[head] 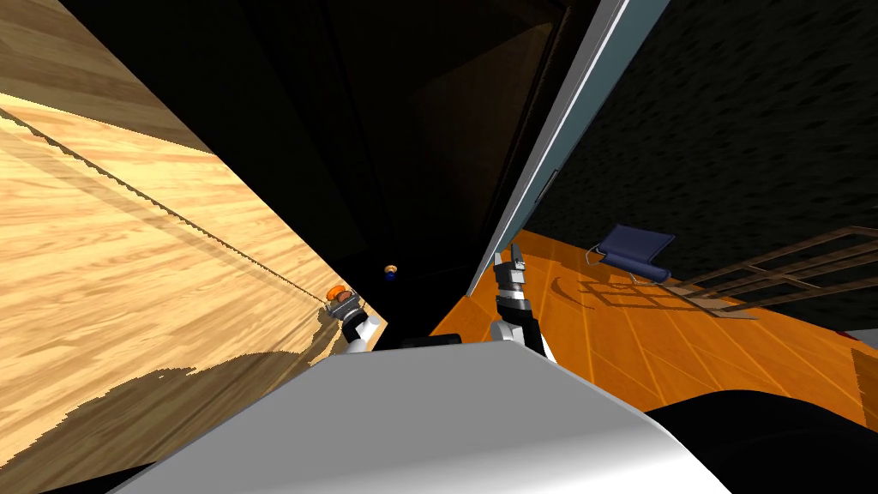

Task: Push the door open

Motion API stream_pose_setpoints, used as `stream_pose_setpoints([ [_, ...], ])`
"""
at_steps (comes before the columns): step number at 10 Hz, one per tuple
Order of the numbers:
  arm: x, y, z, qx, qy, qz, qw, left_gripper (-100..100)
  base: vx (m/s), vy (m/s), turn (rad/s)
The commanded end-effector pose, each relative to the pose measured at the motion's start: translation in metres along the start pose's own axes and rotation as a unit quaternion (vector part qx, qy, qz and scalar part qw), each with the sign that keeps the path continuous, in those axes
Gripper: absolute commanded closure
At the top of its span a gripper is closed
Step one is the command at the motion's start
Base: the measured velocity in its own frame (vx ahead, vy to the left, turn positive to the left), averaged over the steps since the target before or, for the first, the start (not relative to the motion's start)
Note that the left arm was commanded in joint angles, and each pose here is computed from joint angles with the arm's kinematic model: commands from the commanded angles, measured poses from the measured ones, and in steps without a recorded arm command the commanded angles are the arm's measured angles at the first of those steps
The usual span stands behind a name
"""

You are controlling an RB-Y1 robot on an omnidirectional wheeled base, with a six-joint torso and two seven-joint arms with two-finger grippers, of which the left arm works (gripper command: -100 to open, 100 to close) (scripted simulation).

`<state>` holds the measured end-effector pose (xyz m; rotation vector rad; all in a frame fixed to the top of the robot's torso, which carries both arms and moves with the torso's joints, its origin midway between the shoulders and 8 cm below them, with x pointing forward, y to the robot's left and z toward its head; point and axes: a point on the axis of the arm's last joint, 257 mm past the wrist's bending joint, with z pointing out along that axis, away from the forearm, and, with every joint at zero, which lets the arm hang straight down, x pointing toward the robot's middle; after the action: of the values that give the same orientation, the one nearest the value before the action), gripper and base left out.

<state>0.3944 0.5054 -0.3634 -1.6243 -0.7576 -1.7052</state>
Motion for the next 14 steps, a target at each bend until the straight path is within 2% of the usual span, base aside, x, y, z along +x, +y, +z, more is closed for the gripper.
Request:
stream_pose_setpoints([
  [1, 0.000, -0.022, 0.0020, 0.019, 0.007, 0.006, 0.9998, 100, 0.000, 0.000, 0.000],
  [2, -0.001, -0.034, 0.0043, 0.034, 0.007, 0.007, 0.9994, 100, 0.009, 0.027, -0.095],
  [4, -0.001, -0.034, 0.0043, 0.034, 0.007, 0.007, 0.9994, 100, 0.026, 0.026, -0.013],
  [5, -0.002, -0.048, 0.0062, 0.051, 0.006, 0.008, 0.9986, 100, 0.043, 0.037, -0.090],
  [10, -0.002, -0.048, 0.0062, 0.051, 0.006, 0.008, 0.9986, 100, 0.012, 0.014, -0.009],
  [11, -0.003, -0.061, 0.0078, 0.068, 0.006, 0.009, 0.9976, 100, 0.020, 0.022, -0.113],
  [14, -0.003, -0.061, 0.0078, 0.068, 0.006, 0.009, 0.9976, 100, 0.018, 0.030, 0.003],
])
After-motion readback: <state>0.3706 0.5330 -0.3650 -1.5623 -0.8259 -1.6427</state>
